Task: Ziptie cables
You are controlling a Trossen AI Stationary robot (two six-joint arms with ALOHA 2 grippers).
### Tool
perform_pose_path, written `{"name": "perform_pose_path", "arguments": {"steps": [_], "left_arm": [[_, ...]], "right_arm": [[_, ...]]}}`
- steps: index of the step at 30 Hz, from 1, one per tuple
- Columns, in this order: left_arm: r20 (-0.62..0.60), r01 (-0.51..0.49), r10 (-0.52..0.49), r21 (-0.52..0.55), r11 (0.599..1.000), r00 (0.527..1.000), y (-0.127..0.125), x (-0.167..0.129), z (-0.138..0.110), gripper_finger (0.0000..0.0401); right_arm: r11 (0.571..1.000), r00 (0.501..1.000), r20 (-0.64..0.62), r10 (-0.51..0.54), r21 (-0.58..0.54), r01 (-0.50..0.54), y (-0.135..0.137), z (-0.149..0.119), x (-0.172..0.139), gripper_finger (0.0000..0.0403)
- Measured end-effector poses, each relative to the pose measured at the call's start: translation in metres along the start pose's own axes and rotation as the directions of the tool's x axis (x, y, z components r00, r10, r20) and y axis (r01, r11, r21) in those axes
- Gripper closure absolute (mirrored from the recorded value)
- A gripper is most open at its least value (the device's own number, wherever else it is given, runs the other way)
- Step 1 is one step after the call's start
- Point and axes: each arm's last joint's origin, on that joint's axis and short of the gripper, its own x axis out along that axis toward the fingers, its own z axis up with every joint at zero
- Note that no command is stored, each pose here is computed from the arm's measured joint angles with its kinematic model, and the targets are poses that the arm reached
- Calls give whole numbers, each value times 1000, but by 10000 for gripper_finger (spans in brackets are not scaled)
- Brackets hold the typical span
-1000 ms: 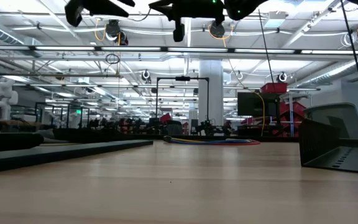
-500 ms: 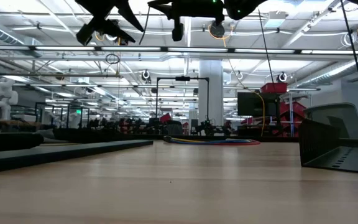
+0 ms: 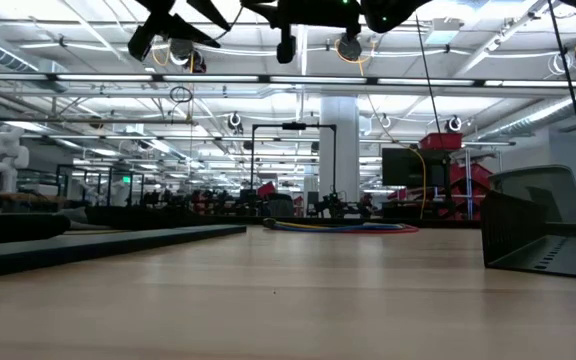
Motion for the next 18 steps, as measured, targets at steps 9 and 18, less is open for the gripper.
{"name": "perform_pose_path", "arguments": {"steps": [9,18], "left_arm": [[62,-7,7,-2,1000,998,0,-2,2,269],[156,-22,23,-9,1000,987,2,0,6,269]], "right_arm": [[1000,1000,6,10,9,-10,1,0,0,403],[1000,1000,9,12,9,-12,2,0,0,403]]}}
